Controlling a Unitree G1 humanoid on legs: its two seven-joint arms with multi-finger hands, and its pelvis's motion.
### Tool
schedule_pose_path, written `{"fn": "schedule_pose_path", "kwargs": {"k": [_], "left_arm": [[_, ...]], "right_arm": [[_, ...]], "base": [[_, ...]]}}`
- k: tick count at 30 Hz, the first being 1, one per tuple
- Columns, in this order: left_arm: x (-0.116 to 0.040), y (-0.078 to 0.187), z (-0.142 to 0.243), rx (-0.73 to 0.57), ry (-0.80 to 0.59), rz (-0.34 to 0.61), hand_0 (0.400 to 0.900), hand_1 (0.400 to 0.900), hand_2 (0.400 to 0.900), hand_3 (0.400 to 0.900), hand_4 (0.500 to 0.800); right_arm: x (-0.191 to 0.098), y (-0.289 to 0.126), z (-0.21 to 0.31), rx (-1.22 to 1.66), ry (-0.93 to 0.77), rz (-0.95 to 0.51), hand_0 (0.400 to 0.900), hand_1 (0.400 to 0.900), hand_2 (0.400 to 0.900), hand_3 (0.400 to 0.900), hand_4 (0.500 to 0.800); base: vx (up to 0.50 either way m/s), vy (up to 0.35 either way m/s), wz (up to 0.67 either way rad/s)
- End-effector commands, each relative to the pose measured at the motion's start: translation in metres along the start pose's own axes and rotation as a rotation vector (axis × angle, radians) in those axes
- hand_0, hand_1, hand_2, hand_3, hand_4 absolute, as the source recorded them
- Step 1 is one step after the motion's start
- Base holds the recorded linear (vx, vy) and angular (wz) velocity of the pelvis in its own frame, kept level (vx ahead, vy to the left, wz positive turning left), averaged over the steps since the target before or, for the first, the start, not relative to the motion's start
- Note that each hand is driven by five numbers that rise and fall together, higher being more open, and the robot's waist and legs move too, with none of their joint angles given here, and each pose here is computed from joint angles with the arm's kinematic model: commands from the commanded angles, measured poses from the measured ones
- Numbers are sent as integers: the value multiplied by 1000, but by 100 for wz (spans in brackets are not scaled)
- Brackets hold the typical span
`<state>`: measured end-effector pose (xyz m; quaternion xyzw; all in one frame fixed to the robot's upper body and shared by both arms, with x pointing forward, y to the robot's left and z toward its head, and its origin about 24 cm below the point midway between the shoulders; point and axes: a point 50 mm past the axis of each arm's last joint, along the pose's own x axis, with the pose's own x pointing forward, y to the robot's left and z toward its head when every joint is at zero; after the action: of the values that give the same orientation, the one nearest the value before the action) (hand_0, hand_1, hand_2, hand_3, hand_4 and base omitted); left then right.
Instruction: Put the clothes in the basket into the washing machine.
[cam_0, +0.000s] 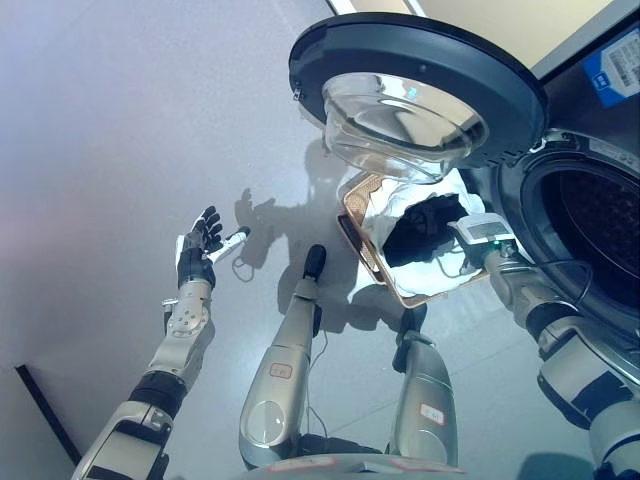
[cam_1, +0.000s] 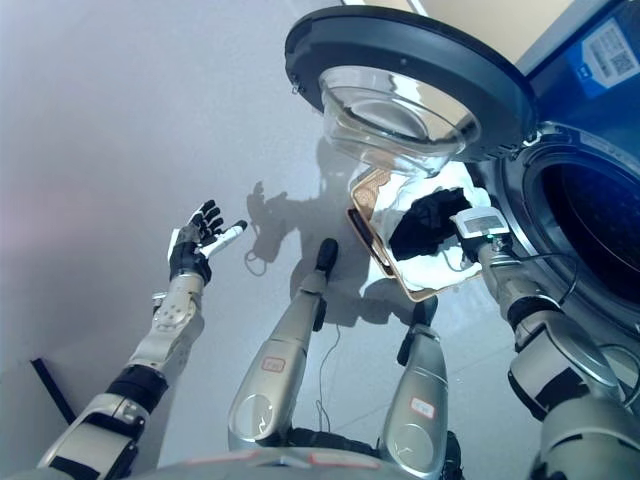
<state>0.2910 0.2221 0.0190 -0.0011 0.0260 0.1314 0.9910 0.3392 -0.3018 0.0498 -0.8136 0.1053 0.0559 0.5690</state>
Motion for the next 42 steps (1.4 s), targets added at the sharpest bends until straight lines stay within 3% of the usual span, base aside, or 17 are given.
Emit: {"fn": "schedule_pose_path", "kwargs": {"k": [1, 5, 21, 42], "left_arm": [[7, 4, 42, -51, -203, -3, 900, 900, 900, 900, 800], [9, -5, 59, -50, -271, -41, 900, 900, 900, 900, 800], [18, -9, 72, -48, -304, -52, 900, 900, 900, 900, 800], [15, -7, 72, -61, -311, -52, 900, 900, 900, 900, 800]], "right_arm": [[-3, -24, -37, -154, 60, -101, 900, 900, 900, 900, 800], [-7, -28, -52, -239, 100, -155, 900, 900, 900, 900, 800], [-3, -58, -60, -280, 144, -314, 900, 900, 900, 900, 800], [-2, -37, -44, -196, 111, -243, 900, 900, 900, 900, 800]], "base": [[20, -122, 40], [25, -81, 30], [35, -44, 19], [5, -11, 1]]}}
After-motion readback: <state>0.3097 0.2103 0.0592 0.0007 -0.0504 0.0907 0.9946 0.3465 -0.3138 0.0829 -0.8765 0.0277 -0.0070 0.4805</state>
